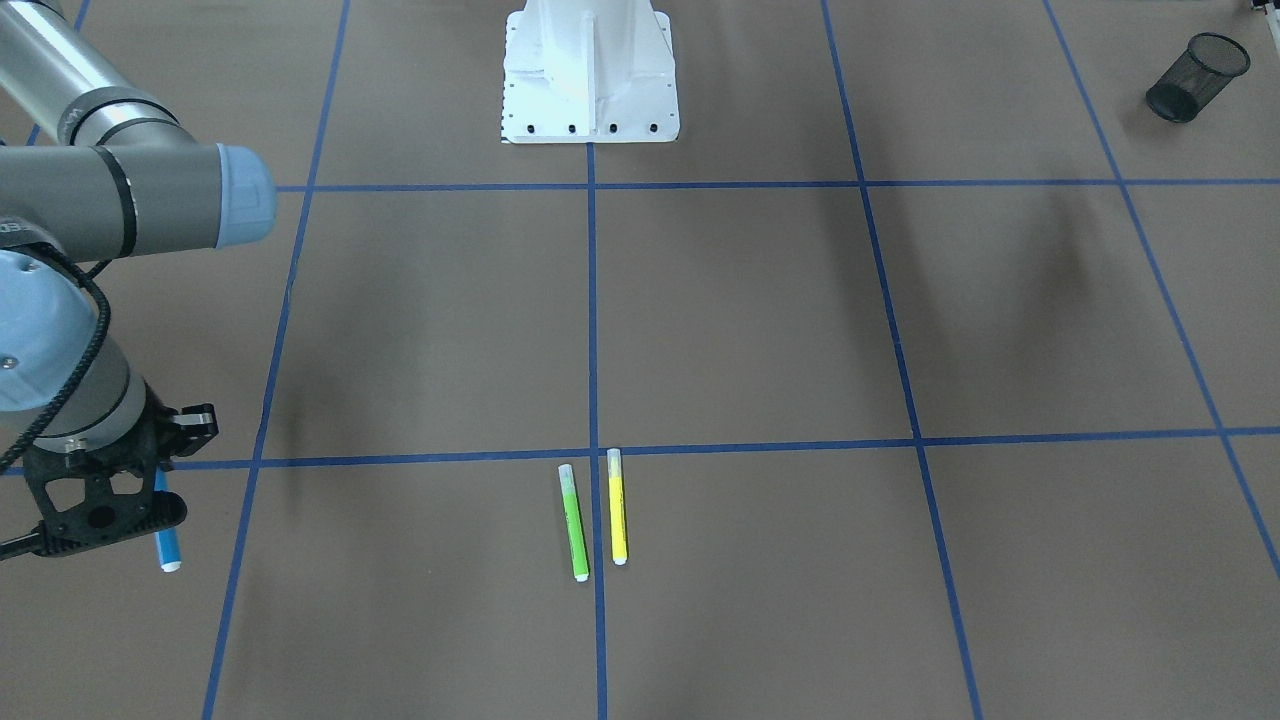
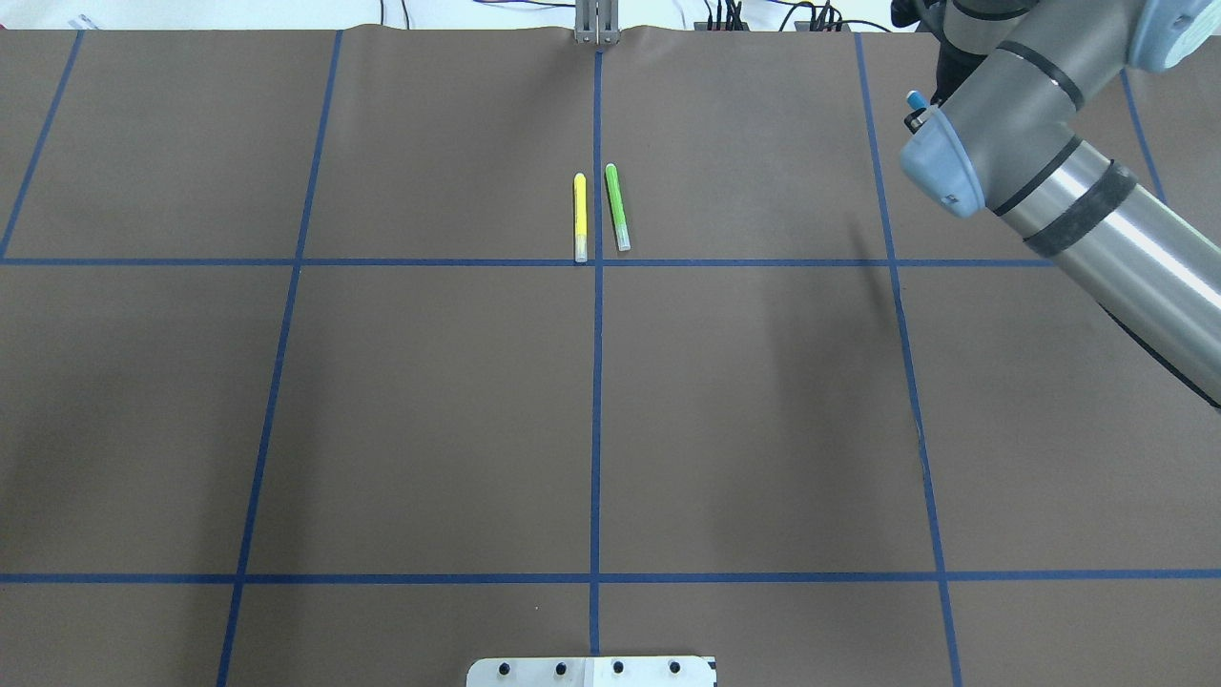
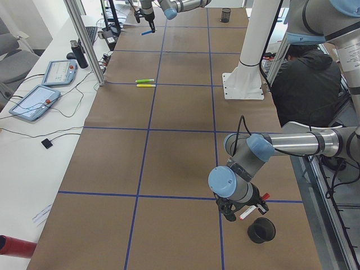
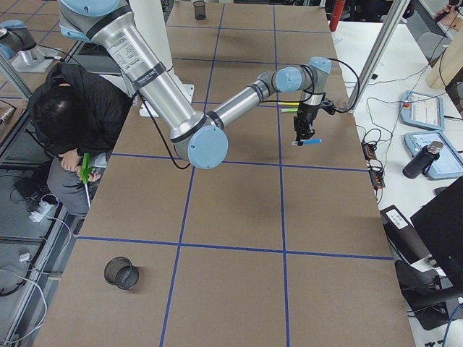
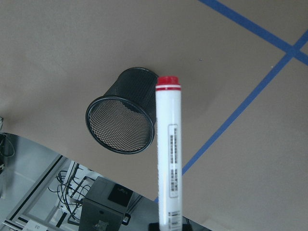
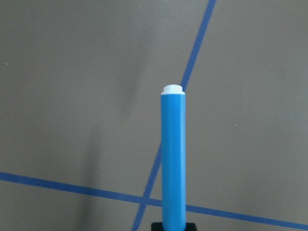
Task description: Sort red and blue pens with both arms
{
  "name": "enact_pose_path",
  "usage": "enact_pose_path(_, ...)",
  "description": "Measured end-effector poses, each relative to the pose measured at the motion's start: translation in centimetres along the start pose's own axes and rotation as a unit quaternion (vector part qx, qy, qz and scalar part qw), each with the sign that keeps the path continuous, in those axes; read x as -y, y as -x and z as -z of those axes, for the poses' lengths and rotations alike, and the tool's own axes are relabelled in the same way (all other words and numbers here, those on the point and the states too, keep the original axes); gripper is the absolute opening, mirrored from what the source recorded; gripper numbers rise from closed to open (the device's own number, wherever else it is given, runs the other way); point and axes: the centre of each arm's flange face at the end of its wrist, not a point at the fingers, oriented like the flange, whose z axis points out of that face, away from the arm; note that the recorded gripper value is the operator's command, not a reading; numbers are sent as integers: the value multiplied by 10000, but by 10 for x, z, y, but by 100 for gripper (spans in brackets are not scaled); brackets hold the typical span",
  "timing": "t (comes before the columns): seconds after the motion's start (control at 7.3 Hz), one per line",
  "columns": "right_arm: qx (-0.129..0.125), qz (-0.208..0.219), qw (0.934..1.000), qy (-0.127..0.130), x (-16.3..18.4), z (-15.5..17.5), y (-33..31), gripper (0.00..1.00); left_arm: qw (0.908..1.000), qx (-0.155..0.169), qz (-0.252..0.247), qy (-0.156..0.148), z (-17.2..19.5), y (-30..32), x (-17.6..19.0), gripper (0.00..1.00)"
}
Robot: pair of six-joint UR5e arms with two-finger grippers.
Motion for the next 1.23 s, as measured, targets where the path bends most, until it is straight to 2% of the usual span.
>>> enact_pose_path(0.41, -245, 677, 9965, 414, -49, 15, -21, 0, 9979, -257, 399, 433, -36, 26, 7, 0)
enact_pose_path(0.68, -295, 737, 9944, 698, -73, 12, -32, 0, 9948, -409, 621, 690, -57, 43, 16, 0)
enact_pose_path(1.23, -285, 689, 9935, 863, -88, 9, -37, 0, 9871, -747, 975, 1029, -84, 59, 24, 0)
